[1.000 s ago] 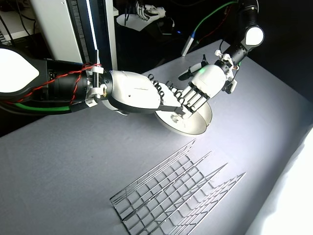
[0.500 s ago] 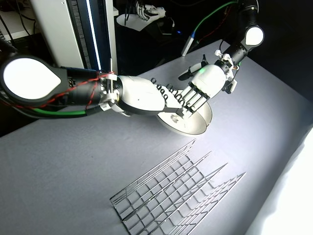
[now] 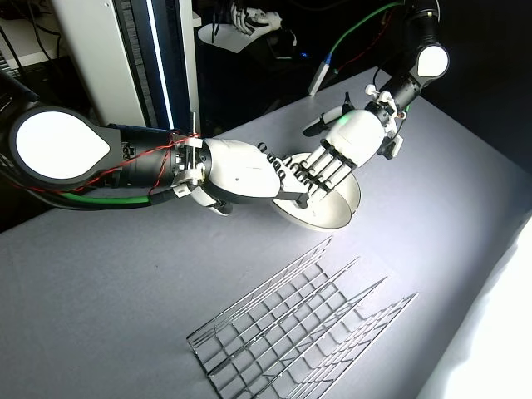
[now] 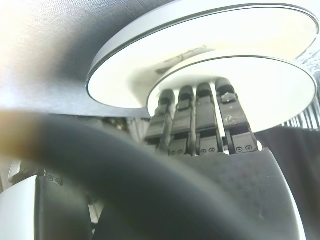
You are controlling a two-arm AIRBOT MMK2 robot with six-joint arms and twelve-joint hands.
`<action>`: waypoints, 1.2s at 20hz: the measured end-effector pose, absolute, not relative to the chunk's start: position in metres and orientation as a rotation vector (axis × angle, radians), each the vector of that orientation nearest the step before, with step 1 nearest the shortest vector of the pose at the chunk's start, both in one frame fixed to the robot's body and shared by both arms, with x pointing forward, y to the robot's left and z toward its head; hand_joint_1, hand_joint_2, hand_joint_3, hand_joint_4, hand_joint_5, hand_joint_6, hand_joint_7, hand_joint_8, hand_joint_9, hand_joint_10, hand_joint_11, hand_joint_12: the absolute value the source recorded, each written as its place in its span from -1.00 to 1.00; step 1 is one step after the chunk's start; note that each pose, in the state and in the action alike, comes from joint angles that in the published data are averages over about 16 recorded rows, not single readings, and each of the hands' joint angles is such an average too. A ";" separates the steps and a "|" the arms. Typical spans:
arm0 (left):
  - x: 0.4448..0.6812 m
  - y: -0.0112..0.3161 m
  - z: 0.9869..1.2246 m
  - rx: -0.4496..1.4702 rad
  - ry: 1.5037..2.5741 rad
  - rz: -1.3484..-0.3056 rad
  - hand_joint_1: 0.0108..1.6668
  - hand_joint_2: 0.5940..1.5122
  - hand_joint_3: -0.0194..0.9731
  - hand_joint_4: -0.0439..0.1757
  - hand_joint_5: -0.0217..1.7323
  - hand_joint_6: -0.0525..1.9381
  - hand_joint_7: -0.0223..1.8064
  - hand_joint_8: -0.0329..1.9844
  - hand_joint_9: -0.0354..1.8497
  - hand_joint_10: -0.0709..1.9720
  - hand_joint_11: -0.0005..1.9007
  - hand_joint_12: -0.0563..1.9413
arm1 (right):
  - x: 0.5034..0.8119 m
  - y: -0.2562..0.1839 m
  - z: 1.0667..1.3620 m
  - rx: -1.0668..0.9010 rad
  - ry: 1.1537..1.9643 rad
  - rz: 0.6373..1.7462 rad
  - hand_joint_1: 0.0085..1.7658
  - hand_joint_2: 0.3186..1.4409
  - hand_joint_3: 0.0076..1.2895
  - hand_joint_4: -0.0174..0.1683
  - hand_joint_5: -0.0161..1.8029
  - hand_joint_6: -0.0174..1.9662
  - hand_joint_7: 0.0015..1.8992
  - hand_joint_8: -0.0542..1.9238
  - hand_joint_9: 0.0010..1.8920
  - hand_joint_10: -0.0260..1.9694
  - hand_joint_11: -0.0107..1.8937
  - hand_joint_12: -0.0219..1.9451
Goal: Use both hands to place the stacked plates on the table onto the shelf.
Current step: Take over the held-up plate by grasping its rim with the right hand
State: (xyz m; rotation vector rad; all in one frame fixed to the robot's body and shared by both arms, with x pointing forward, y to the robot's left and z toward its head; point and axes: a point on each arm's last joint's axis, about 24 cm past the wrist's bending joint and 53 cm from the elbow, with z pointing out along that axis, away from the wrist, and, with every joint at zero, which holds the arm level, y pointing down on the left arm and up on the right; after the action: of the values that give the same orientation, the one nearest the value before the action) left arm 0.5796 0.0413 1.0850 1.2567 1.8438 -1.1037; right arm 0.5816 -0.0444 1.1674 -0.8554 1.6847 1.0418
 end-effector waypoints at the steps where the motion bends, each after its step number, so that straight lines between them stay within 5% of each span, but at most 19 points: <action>1: 0.580 0.041 1.085 1.256 1.844 -1.104 -0.99 0.12 -0.95 -0.57 -0.97 -0.94 -0.98 -0.97 -0.97 -0.94 -0.98 -0.96 | 0.583 -0.043 1.165 -0.857 1.688 1.041 0.23 0.24 -0.99 -0.74 -0.87 -0.97 -0.93 -0.94 -0.91 -0.97 -0.97 -0.37; 14: 0.582 0.040 1.087 1.247 1.843 -1.103 -0.99 0.11 -0.95 -0.57 -0.96 -0.94 -0.97 -0.97 -0.97 -0.94 -0.98 -0.96 | 0.606 -0.021 1.137 -0.865 1.711 1.037 0.21 0.25 -0.99 -0.74 -0.83 -0.97 -0.88 -0.94 -0.86 -0.96 -0.99 -0.29; 24: 0.584 0.041 1.088 1.232 1.845 -1.108 -0.99 0.10 -0.95 -0.56 -0.96 -0.94 -0.97 -0.97 -0.97 -0.94 -0.98 -0.95 | 0.613 0.001 1.143 -0.868 1.667 1.076 0.32 0.22 -0.99 -0.78 -0.41 -0.75 -0.43 -0.82 -0.43 -0.84 -0.69 0.10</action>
State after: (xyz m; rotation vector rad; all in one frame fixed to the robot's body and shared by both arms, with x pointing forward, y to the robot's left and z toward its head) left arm 0.5838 0.0410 1.0885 1.2318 1.8452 -1.1084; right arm 0.6132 0.0008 1.1427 -0.8679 1.6674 1.0758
